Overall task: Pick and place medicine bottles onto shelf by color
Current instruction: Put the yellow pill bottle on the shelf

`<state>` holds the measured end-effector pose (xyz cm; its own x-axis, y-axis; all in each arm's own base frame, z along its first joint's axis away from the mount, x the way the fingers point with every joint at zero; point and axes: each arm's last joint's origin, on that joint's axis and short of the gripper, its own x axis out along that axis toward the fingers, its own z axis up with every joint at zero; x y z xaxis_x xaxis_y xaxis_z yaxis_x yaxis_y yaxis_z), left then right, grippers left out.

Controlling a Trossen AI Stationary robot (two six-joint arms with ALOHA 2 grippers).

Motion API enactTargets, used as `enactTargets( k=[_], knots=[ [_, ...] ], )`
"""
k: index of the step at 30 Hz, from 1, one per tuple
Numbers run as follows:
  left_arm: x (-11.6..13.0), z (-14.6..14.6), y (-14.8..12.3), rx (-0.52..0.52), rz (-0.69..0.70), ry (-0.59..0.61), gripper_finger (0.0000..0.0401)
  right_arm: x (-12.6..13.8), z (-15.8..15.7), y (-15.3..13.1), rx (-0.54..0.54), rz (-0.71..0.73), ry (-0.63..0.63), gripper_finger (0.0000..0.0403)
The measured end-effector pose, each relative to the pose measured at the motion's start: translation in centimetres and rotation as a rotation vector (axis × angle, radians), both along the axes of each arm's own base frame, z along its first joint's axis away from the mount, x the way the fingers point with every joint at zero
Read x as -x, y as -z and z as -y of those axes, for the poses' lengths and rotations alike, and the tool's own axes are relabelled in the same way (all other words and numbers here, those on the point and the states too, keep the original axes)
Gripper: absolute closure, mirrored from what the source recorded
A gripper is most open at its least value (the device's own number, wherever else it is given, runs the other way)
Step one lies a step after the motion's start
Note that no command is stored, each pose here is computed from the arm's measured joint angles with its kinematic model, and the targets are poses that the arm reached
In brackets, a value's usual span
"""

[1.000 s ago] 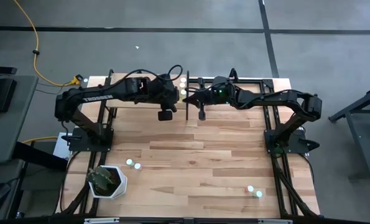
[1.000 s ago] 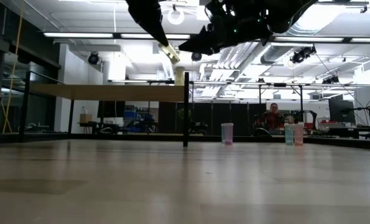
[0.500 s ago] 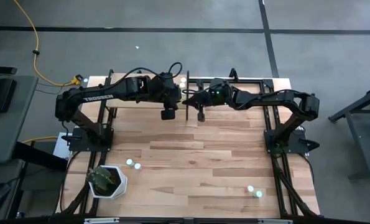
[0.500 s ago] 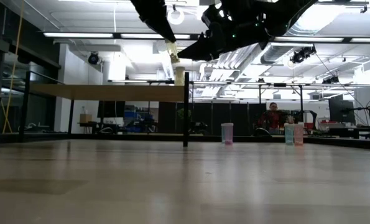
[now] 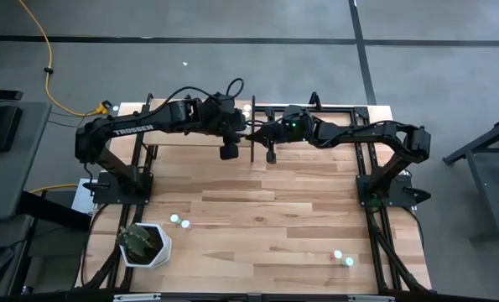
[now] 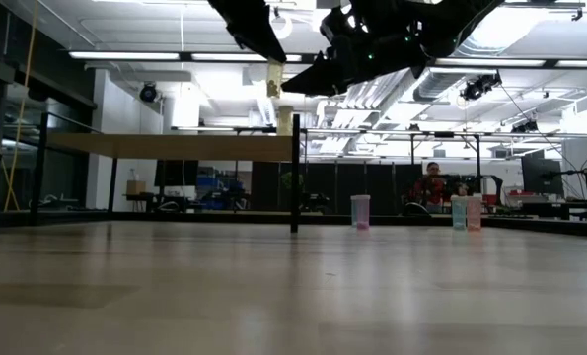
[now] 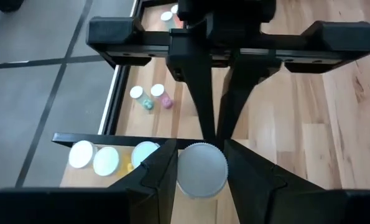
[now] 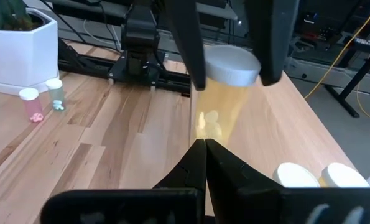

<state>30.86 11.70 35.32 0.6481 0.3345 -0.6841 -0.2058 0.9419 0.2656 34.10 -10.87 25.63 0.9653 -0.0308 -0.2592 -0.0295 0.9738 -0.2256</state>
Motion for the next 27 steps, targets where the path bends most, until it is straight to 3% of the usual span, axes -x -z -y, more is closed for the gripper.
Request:
enactTargets(
  k=[6,16,27],
  knots=[
    [0.2,-0.3,0.5,0.031,-0.009,-0.020,0.0288,0.8,0.2,-0.8,0.004,-0.009,0.013,0.0403],
    [-0.1,-1.0,5.4,0.050,0.010,-0.014,0.0288,3.2,-0.1,-3.5,0.004,-0.010,0.027,0.0403],
    [0.0,-2.2,5.2,0.008,0.058,-0.033,0.0288,3.6,-0.3,-3.7,-0.006,-0.028,0.027,0.0403]
  ],
)
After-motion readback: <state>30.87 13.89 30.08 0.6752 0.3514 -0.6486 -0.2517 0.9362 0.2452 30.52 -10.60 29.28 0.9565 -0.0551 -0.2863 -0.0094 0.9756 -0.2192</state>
